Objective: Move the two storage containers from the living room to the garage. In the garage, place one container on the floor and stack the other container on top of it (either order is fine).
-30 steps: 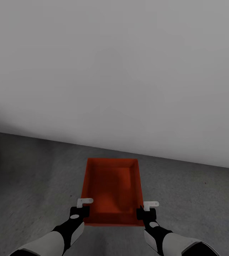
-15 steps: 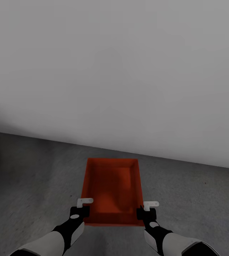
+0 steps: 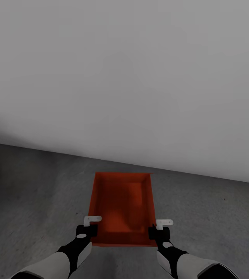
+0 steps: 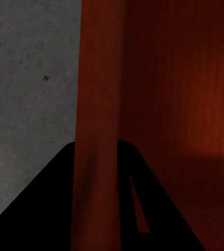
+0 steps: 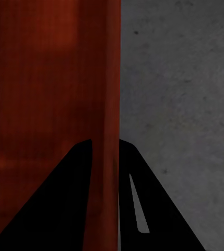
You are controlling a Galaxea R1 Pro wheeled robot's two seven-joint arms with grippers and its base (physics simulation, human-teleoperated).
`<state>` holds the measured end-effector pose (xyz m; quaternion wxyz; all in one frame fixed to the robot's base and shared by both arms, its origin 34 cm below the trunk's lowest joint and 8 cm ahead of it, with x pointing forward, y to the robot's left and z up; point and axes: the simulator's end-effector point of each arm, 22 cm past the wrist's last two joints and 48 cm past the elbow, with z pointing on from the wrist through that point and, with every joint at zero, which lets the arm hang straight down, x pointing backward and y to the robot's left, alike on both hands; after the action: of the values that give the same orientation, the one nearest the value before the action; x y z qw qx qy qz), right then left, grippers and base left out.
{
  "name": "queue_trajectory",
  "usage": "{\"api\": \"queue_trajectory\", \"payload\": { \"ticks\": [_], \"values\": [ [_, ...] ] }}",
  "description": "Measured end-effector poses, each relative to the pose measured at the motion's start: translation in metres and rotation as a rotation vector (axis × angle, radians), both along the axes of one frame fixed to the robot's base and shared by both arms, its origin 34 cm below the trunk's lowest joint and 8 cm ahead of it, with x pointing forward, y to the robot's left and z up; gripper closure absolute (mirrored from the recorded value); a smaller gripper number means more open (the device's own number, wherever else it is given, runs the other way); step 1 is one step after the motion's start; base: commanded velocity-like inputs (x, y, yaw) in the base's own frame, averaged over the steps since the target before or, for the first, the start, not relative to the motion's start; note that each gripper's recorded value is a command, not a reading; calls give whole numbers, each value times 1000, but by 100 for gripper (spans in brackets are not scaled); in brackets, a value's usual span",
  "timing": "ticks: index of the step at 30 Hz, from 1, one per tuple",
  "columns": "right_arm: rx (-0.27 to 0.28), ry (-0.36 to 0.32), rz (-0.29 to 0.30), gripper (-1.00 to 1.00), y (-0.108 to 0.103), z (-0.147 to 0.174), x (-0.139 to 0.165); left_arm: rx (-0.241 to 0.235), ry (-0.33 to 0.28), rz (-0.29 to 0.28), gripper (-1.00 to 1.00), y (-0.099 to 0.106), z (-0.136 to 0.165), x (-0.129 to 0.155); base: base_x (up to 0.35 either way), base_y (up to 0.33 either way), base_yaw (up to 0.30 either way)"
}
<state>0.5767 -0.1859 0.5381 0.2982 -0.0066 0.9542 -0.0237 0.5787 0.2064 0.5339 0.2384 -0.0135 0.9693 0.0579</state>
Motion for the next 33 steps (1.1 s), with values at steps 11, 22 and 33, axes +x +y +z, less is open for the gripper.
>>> {"api": "queue_trajectory", "payload": {
  "ticks": [11,22,33],
  "values": [
    [0,4,0,100,0,-16,1,0,3,0,100,0,-16,1,0,0,0],
    [0,3,0,100,0,-32,1,0,2,-1,100,0,-32,2,0,0,0],
    [-1,3,0,100,0,-49,2,1,2,-1,100,0,-49,2,0,0,0]
  ]
}}
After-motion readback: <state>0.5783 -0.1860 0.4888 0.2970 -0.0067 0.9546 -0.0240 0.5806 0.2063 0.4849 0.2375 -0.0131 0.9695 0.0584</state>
